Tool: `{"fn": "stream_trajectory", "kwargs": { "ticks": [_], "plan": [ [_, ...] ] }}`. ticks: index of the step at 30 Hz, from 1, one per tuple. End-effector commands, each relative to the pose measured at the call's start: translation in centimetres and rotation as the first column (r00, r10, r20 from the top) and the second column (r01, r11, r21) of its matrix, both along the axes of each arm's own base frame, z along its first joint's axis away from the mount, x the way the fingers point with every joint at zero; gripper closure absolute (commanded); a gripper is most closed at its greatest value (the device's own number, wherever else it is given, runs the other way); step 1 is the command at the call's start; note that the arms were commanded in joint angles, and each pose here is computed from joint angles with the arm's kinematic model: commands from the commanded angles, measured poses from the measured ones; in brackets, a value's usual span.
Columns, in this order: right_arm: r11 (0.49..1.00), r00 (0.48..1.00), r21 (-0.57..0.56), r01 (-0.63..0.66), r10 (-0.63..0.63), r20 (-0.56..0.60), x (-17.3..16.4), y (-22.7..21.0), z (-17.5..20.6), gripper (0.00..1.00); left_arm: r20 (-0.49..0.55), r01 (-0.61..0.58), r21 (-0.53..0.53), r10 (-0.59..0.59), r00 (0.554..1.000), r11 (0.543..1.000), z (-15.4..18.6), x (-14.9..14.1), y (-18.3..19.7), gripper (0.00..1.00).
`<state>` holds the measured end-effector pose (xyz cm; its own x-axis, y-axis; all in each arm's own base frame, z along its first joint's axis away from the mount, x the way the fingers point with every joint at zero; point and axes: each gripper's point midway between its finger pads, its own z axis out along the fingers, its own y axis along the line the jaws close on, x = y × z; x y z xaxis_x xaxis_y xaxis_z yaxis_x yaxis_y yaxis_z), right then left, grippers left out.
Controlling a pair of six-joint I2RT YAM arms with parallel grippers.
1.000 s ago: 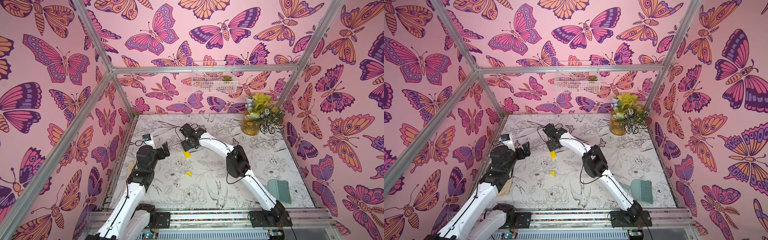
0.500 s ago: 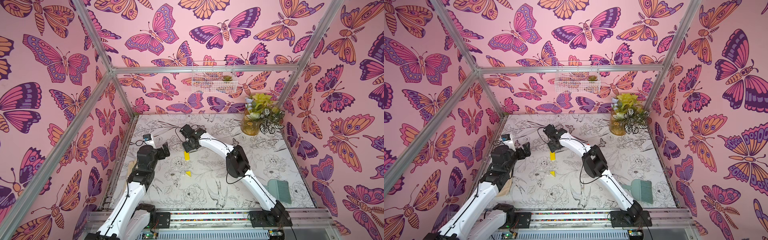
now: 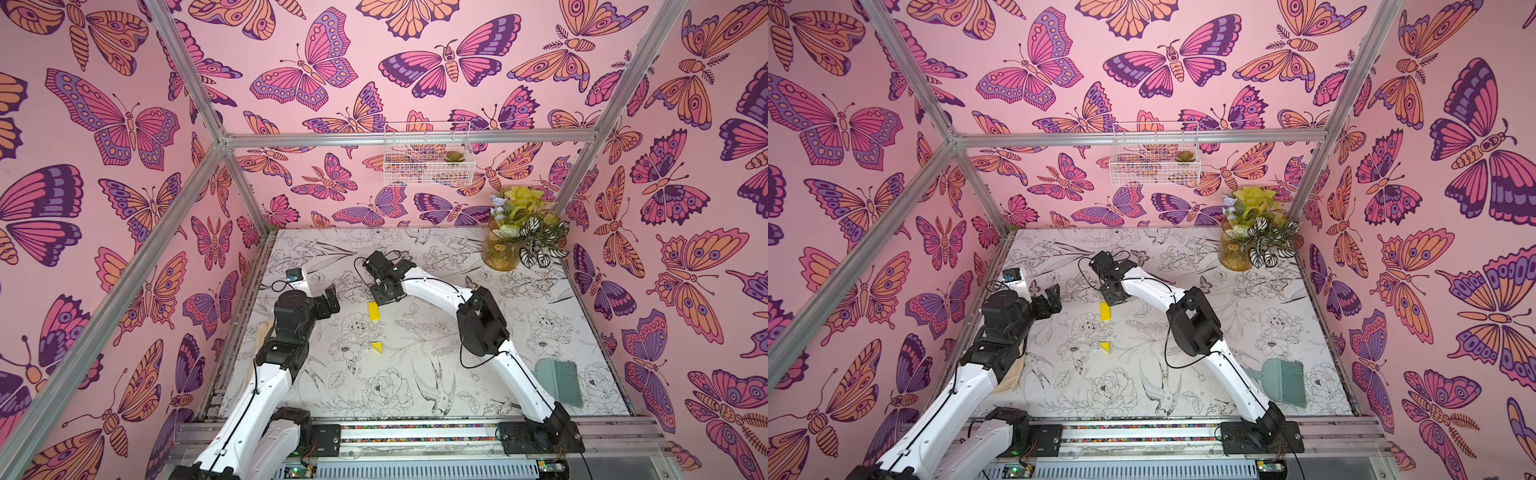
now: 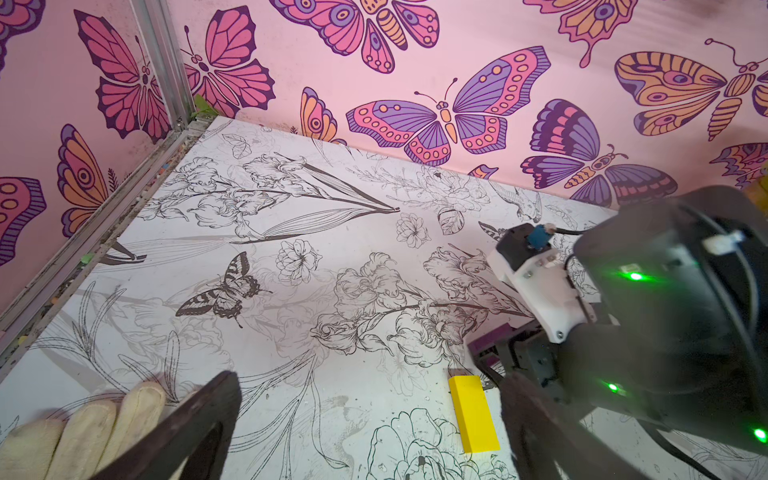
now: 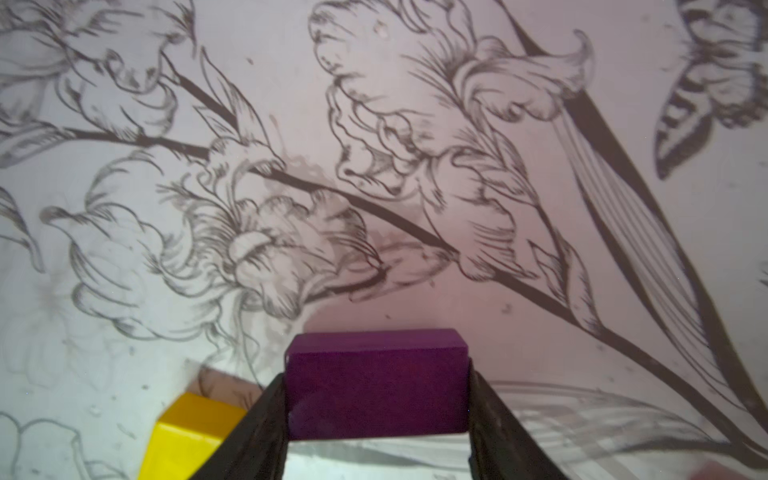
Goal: Assemble a piece of candy with building blocks
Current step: Pick up the building block from the center of the board, then assemble the building block at the center of the board.
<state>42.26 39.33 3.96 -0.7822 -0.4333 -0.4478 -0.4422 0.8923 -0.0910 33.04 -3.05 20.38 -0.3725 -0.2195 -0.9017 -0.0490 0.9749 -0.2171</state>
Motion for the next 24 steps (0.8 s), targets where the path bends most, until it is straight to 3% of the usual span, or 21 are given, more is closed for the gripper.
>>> {"fn": "stream_trajectory", "kwargs": {
  "ticks": [1, 7, 13, 18, 24],
  "plan": [
    [0.995, 0.982, 0.064, 0.075, -0.085, 0.167, 1.4, -1.9, 8.0, 0.54, -0.015, 0.014, -0.003, -0.014, 1.000, 1.000, -0.4, 0.1, -0.3, 0.00],
    [0.959, 0.961, 0.170, 0.226, -0.248, 0.121, 0.5, -10.3, 9.9, 0.54, -0.018, 0.022, -0.015, -0.022, 1.000, 1.000, -0.4, 0.6, -0.5, 0.00],
    [0.922, 0.927, 0.144, 0.359, -0.370, 0.059, 0.3, -19.1, 8.5, 0.54, -0.018, 0.033, -0.040, -0.034, 0.999, 0.999, -0.3, 0.8, -0.9, 0.00],
    [0.897, 0.905, 0.128, 0.422, -0.426, 0.000, 0.1, -22.7, 5.7, 0.53, -0.015, 0.038, -0.052, -0.038, 0.999, 0.998, -0.1, 0.9, -1.1, 0.00],
    [0.894, 0.900, 0.101, 0.437, -0.434, -0.052, 0.1, -23.8, 2.4, 0.52, 0.000, 0.042, -0.060, -0.042, 0.999, 0.997, 0.5, 0.8, -1.2, 0.00]
  ]
}}
